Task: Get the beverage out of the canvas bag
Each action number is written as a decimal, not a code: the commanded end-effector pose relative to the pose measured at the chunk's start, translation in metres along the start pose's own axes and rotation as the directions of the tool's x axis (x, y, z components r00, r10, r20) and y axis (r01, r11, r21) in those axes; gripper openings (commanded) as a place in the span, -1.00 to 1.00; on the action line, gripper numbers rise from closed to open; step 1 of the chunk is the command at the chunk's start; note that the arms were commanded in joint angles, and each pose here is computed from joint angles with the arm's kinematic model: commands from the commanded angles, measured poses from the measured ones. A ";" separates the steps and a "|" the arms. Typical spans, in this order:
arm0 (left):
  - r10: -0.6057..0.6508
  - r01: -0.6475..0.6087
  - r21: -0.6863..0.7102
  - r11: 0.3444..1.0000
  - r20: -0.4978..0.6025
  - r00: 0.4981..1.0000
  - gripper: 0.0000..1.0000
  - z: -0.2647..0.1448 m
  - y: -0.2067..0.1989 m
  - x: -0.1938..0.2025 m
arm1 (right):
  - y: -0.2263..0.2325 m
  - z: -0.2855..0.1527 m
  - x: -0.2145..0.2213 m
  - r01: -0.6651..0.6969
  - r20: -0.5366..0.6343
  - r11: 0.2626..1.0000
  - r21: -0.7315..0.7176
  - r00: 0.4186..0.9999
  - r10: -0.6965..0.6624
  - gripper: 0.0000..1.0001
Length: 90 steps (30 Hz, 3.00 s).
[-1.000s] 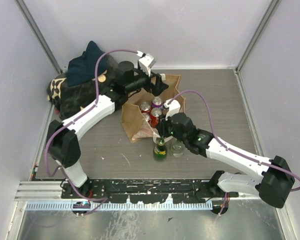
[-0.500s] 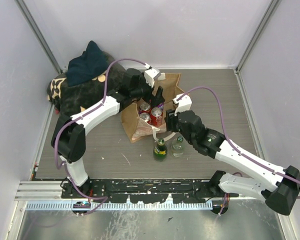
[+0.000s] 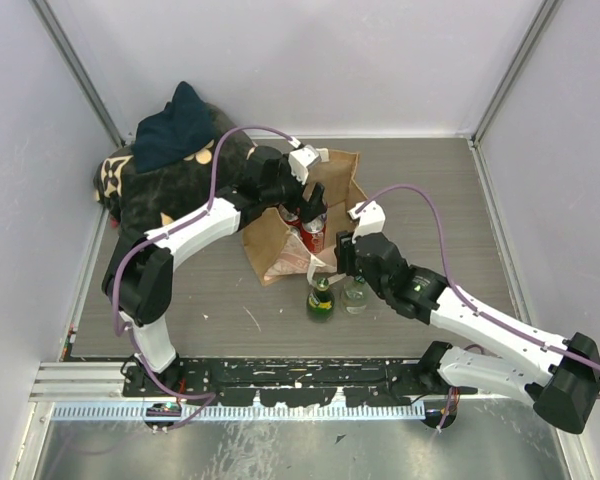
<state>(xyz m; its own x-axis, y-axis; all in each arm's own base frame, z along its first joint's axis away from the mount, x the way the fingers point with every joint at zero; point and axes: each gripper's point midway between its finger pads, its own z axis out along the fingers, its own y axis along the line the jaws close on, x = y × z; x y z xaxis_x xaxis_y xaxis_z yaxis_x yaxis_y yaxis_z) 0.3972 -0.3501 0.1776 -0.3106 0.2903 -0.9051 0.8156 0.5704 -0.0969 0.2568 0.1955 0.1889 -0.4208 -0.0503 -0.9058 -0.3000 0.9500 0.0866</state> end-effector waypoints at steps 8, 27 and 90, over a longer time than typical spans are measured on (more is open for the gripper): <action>0.053 -0.054 -0.010 0.998 -0.080 0.995 0.96 0.015 0.012 0.037 | -0.003 0.012 0.032 0.018 -0.068 1.000 0.025 0.998 -0.016 0.01; 0.045 -0.048 -0.034 0.998 -0.097 0.994 0.96 0.042 0.026 0.039 | 0.003 0.021 0.028 0.021 -0.051 1.000 0.016 0.998 -0.021 -0.03; -0.085 0.029 -0.225 0.974 -0.246 0.966 0.10 0.069 0.028 0.075 | -0.013 0.003 0.018 -0.044 0.013 0.997 0.060 0.999 0.044 0.03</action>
<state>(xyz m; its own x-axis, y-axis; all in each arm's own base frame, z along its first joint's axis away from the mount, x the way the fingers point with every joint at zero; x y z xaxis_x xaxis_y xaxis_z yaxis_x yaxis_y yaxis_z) 0.4285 -0.3709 0.1088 -0.4670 0.3805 -0.7982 0.6860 0.7255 -0.0555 0.2535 0.1878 0.1682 -0.4381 -0.0234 -0.8986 -0.2570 0.9612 0.1003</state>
